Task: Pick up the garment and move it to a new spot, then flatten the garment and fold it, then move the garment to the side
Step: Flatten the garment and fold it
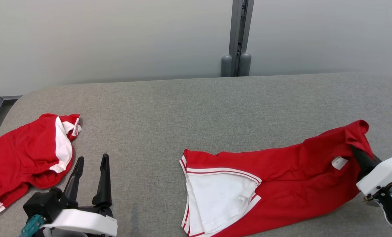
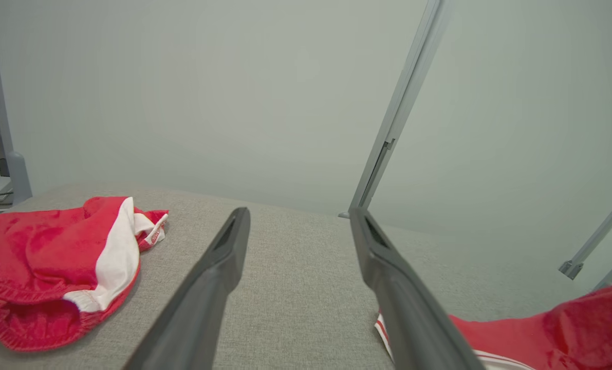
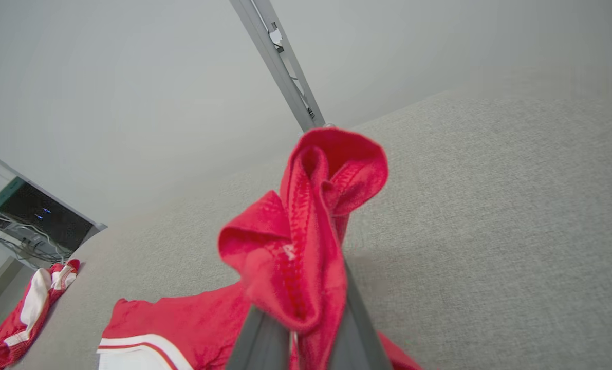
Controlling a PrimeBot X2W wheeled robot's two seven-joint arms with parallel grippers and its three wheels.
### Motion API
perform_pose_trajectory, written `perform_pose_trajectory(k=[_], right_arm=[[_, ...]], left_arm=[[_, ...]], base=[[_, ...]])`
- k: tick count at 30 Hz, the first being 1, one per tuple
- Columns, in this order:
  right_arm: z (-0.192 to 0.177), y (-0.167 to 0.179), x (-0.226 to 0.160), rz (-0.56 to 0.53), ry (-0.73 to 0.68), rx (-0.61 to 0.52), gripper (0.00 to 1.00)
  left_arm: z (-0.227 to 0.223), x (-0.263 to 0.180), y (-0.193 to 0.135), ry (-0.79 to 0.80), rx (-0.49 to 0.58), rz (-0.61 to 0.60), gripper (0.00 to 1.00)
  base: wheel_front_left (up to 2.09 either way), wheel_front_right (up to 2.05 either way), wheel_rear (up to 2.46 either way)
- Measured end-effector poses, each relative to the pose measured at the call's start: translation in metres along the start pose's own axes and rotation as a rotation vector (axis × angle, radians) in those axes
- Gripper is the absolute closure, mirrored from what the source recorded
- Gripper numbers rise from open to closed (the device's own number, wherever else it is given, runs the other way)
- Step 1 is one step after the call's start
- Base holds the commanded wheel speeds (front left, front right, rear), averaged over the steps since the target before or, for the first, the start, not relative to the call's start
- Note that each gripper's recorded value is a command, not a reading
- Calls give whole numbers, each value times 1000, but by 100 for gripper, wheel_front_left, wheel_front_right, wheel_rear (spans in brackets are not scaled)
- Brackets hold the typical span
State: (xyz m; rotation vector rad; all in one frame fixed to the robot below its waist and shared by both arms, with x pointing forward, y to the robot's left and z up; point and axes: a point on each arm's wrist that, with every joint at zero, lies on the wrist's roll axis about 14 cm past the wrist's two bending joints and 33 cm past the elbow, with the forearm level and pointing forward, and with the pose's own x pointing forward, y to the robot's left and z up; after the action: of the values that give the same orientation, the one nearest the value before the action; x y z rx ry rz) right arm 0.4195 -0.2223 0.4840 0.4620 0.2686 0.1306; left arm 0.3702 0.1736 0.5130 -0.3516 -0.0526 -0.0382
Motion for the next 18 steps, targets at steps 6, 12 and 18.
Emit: perform_pose_trajectory(k=[6, 12, 18], right_arm=[[-10, 65, 0, 180, 36, 38, 100], [-42, 134, 4, 339, 159, 168, 100], [-78, 175, 17, 397, 290, 286, 100]], left_arm=[[-5, -12, 3, -10, -8, 30, 0], [-10, -18, 4, -7, -19, 32, 0], [-11, -28, 21, -8, -13, 81, 0]], base=[[0, 0, 0], [0, 0, 0], [0, 0, 0]])
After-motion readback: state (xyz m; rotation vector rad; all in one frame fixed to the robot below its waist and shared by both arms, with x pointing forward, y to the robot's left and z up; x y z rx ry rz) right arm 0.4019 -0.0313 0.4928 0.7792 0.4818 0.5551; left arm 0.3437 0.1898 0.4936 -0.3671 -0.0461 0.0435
